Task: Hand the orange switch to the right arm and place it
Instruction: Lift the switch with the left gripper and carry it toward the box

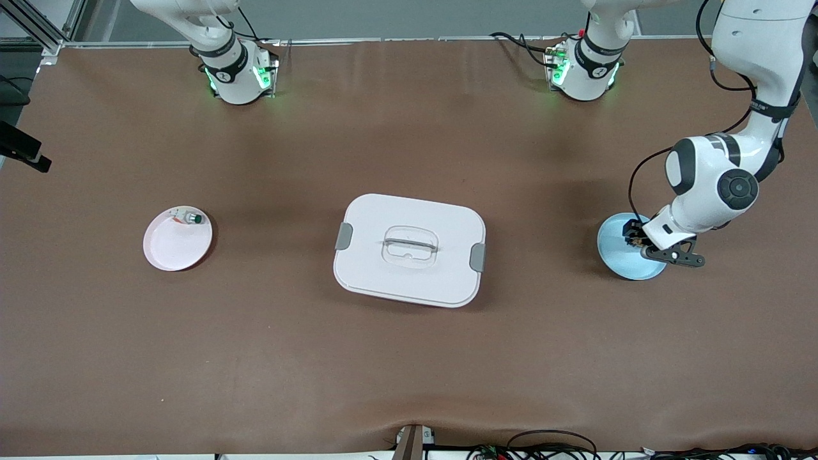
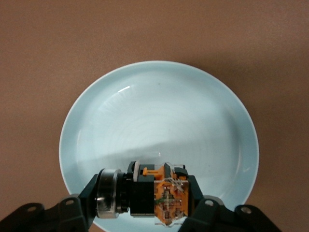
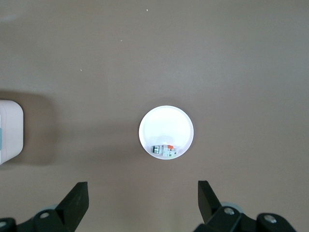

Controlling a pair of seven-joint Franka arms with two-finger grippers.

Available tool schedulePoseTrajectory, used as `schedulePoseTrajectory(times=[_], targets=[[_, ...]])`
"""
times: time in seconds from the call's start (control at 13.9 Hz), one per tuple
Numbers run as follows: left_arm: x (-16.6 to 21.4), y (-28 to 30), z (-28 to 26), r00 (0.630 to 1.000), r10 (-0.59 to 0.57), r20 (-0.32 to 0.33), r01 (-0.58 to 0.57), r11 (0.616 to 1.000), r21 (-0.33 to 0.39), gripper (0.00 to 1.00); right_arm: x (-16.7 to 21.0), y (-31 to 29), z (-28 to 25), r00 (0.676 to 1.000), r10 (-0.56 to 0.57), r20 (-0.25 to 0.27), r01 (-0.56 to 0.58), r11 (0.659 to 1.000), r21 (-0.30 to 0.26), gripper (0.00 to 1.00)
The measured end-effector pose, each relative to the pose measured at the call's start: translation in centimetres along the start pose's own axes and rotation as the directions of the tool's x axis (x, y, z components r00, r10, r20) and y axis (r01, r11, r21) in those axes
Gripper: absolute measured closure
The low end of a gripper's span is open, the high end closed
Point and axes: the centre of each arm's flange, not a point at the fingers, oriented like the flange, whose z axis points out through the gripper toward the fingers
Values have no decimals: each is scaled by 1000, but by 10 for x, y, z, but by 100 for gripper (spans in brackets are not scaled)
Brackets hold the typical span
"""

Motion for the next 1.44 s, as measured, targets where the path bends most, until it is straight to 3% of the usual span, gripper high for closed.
schedulePoseTrajectory(times=[0.43, 0.72, 1.0, 1.22, 1.44], targets=[[2, -6, -59, 998, -27, 59, 27, 1000, -4, 28, 2, 0, -2, 1000, 1, -18, -1, 1000, -1, 0], [10, -5, -116, 982, -157, 100, 162, 986, -38, 28, 6, 1, -7, 998, 2, -62, -2, 1000, -2, 0], [20, 13, -153, 939, -319, 129, 326, 944, -41, 28, 5, 9, -19, 996, 20, -92, -20, 1000, 4, 0], [26, 26, -175, 894, -419, 160, 437, 894, -101, 28, 4, 9, -27, 994, 23, -109, -21, 1000, 13, 0], [31, 31, -195, 850, -490, 194, 520, 839, -161, 28, 3, 22, -27, 992, 66, -108, -55, 993, 102, 0]])
